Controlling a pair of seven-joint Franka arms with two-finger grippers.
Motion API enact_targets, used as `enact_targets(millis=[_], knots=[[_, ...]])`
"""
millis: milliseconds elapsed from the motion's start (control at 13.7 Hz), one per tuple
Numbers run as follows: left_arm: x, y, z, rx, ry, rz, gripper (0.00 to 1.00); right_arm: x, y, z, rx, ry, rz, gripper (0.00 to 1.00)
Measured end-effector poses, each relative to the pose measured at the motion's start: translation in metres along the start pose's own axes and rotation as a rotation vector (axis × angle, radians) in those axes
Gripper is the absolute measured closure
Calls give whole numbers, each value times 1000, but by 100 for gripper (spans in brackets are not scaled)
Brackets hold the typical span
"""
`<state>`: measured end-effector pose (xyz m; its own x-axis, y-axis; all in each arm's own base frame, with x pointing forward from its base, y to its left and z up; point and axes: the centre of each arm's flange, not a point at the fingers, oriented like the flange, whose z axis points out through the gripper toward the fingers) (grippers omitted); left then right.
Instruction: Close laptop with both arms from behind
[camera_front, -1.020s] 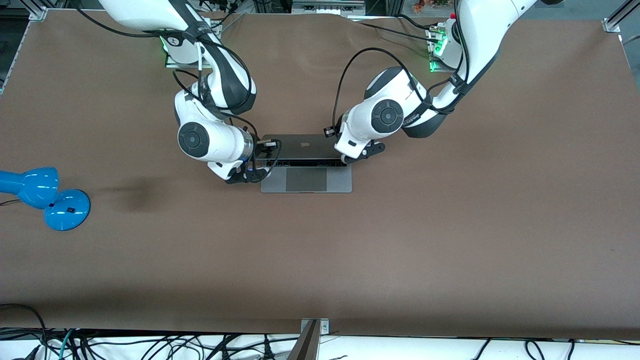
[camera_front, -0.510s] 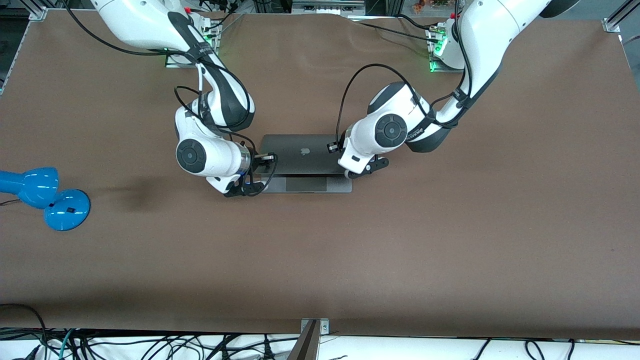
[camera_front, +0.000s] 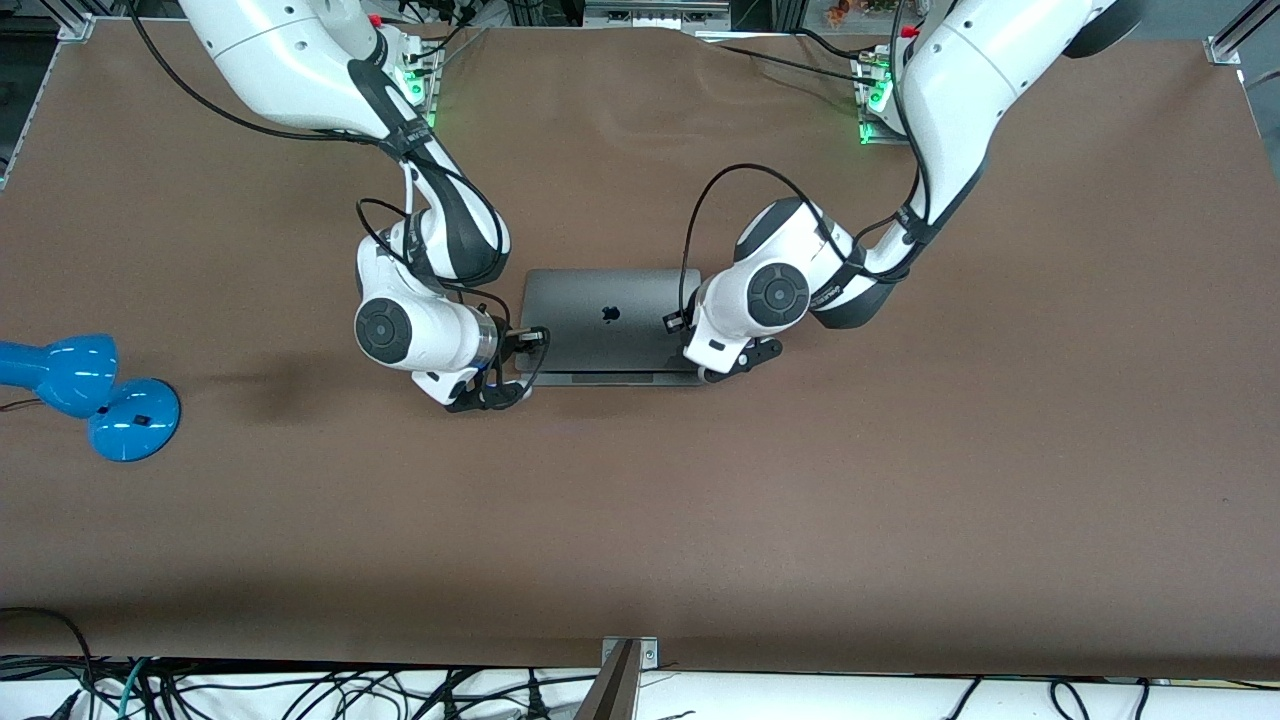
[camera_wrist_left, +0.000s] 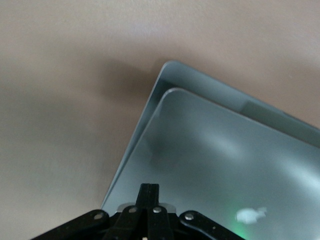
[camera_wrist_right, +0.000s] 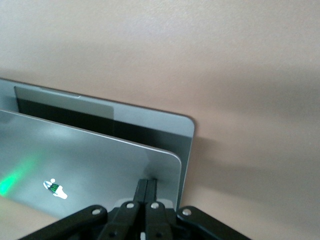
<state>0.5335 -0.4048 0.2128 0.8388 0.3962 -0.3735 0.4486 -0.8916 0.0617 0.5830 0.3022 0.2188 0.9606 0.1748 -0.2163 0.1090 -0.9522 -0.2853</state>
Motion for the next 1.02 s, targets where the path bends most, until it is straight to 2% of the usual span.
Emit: enact_targets(millis=[437, 947, 1020], knots=[[15, 17, 29, 4, 8, -6, 99, 11, 5, 26, -3, 39, 0, 98], [17, 19, 29, -8, 15, -7, 99, 18, 6, 32, -8, 41, -16, 98], [18, 19, 29, -11, 16, -7, 92, 18, 6, 32, -8, 42, -17, 97]])
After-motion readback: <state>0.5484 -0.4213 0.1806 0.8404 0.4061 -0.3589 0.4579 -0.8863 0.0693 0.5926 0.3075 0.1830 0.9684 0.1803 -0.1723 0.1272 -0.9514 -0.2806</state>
